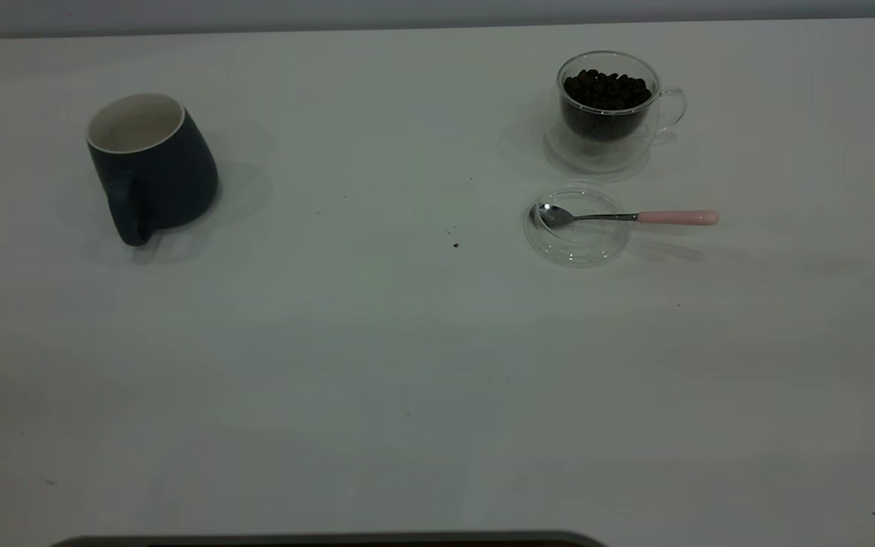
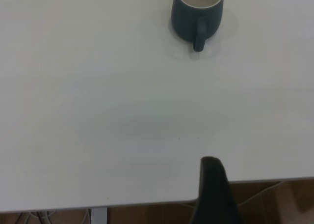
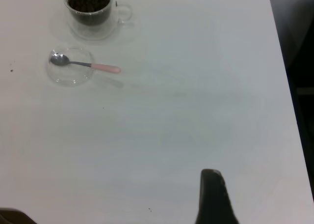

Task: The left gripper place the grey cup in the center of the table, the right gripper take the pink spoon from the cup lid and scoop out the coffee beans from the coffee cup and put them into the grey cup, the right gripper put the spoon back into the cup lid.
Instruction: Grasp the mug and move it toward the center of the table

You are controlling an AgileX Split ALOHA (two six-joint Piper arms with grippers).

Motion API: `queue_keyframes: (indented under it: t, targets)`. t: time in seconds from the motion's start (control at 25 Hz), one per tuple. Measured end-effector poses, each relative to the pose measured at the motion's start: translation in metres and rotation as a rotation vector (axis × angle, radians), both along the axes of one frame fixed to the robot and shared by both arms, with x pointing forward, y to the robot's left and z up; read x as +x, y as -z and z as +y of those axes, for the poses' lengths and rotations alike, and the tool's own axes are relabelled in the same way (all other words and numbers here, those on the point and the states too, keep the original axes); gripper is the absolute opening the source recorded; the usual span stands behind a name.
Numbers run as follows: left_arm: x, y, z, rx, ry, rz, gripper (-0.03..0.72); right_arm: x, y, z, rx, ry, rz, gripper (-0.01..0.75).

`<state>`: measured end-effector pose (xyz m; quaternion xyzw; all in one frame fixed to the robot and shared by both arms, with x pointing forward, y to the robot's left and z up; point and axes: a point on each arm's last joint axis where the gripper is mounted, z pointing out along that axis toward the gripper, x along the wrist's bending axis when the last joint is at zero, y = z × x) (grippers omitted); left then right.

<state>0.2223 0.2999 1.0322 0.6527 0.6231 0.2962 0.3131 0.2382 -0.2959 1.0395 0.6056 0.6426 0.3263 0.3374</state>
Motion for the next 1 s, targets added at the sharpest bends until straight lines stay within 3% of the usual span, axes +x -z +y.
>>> queue_keyframes:
  t: [0.8,1.0]
  targets:
    - [0.0000,0.0000,0.0000,-0.003,-0.003,0.000,0.565,0.0000,0.0000,0.0000,0.000,0.000,0.000,0.524]
    - [0.0037,-0.0098,0.0055,-0.005,-0.084,0.016,0.565,0.0000,0.0000,0.0000,0.000,0.000,0.000,0.524]
